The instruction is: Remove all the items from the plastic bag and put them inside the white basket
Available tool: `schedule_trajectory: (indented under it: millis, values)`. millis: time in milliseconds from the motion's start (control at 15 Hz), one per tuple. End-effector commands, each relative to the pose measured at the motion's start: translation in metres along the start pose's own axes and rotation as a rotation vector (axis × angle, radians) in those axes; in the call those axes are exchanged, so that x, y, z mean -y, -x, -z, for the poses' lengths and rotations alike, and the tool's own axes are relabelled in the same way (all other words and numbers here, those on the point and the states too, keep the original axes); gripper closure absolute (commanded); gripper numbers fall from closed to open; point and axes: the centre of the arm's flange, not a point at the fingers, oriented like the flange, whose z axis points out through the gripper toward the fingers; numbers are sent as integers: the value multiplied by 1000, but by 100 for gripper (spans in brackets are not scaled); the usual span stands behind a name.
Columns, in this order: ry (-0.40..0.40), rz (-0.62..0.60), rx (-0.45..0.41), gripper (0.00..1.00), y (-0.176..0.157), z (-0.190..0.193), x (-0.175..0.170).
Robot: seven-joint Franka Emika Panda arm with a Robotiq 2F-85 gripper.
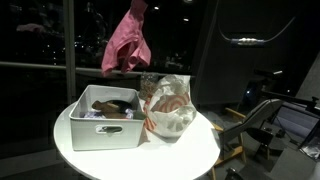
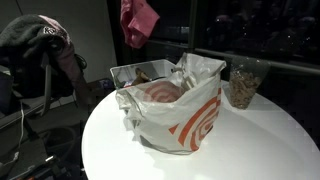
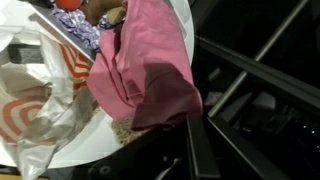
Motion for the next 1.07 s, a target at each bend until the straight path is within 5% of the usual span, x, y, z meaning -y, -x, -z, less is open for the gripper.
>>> schedule_trajectory:
  millis: [0, 267, 600, 667, 733, 1000]
  values:
    - [-40, 80, 75, 99, 8, -62, 53]
    - [45, 100, 156, 99, 29, -143, 45]
    - [158, 84, 146, 98, 19, -186, 13]
    - [159, 77, 184, 71, 17, -190, 8]
    - [153, 75, 222, 70, 15, -193, 5]
    - [122, 61, 357, 41, 5, -190, 4]
